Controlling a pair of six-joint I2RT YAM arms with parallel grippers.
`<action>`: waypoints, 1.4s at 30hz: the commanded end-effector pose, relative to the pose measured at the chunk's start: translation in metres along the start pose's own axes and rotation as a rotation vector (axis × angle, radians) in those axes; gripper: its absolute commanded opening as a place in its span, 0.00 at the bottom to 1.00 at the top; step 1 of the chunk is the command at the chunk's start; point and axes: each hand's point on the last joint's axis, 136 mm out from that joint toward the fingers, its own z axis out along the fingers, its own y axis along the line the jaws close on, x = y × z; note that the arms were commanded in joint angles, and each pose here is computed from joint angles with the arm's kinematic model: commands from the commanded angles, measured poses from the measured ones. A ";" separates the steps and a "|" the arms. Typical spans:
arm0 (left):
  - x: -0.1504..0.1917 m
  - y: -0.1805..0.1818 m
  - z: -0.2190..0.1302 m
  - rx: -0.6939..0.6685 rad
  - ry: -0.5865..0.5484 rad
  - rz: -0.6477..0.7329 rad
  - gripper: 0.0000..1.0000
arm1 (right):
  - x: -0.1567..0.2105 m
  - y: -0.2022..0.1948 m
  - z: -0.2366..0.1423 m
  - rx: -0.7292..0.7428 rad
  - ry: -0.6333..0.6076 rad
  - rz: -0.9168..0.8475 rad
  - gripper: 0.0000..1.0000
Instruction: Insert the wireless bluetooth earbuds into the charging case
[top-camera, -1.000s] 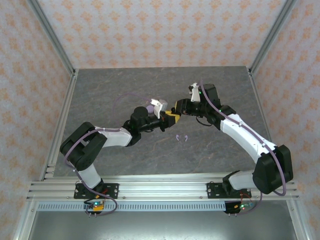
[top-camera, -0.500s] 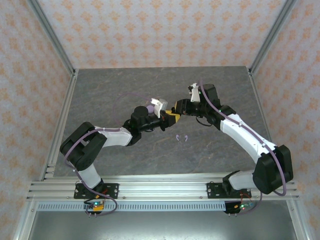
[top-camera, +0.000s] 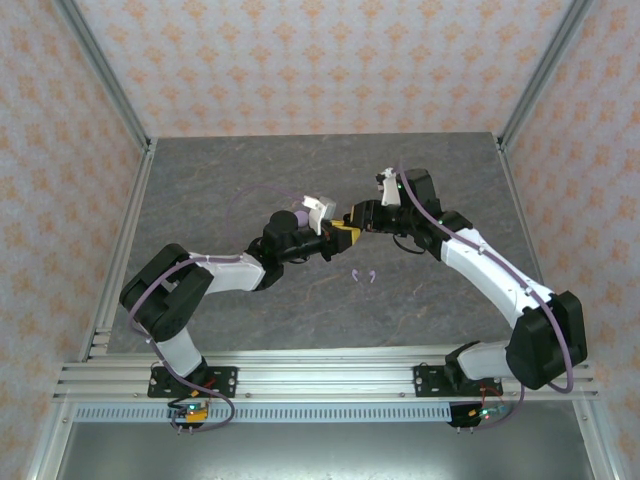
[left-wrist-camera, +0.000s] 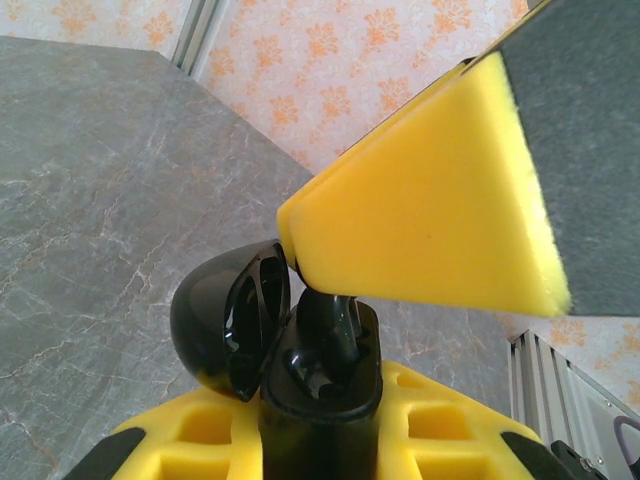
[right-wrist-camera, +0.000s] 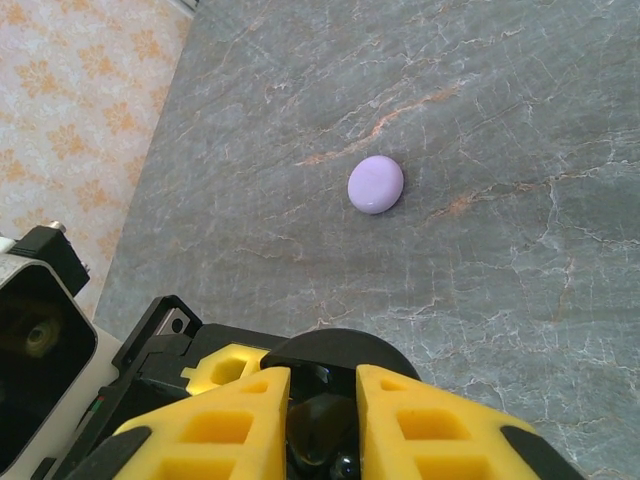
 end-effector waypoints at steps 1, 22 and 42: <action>-0.029 -0.017 0.000 0.029 -0.068 0.035 0.19 | 0.000 0.013 -0.009 -0.019 0.001 -0.042 0.27; -0.016 -0.030 -0.006 0.042 -0.025 0.167 0.20 | 0.010 0.034 -0.021 -0.036 0.070 -0.126 0.44; -0.014 -0.037 -0.009 0.040 0.001 0.199 0.19 | 0.012 0.028 -0.025 0.037 0.098 -0.166 0.45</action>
